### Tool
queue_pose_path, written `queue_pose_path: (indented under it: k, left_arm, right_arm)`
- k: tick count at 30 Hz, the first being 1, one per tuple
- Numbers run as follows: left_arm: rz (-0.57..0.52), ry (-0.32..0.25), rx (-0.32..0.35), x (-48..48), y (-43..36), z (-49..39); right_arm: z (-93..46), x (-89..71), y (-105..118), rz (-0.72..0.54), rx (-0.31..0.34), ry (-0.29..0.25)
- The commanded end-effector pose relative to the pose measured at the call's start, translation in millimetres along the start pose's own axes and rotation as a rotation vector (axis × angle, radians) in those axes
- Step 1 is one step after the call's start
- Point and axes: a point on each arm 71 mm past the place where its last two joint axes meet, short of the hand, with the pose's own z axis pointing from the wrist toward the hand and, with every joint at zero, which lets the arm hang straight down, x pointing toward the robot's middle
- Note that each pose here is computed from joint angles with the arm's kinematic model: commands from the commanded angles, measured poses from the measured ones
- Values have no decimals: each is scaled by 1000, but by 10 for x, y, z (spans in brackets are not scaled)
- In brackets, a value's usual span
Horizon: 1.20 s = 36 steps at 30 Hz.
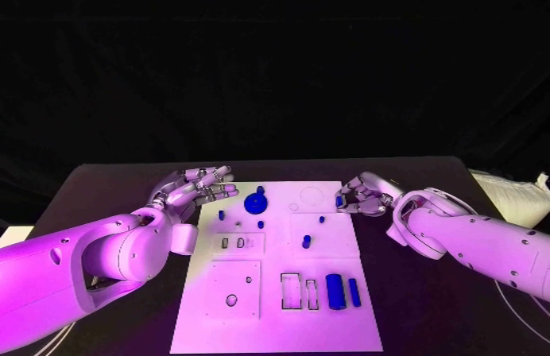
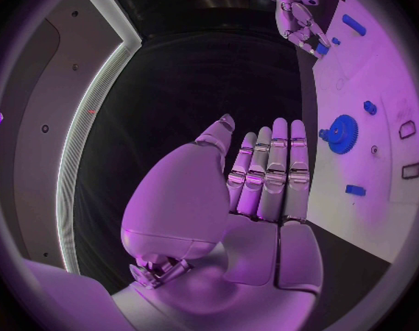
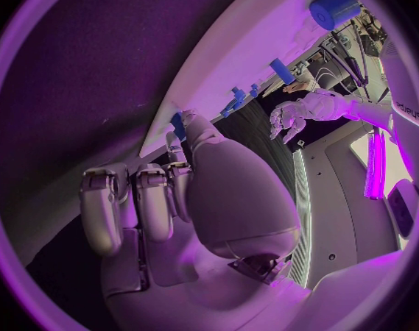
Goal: Assemble the parts on the task board
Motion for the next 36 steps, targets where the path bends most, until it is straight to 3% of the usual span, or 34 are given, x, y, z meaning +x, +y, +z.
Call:
queue_pose_path:
  k: [1,22,36]
  left_arm:
    - [-9,21,4,20,-6,0]
    - [-11,24,0,18,-4,-2]
    - [-10,22,-3,12,-2,1]
  right_arm:
    - [8,28,2,-13,-2,24]
    - [34,43,16,-22,-3,23]
    - [52,13,102,1,-7,-47]
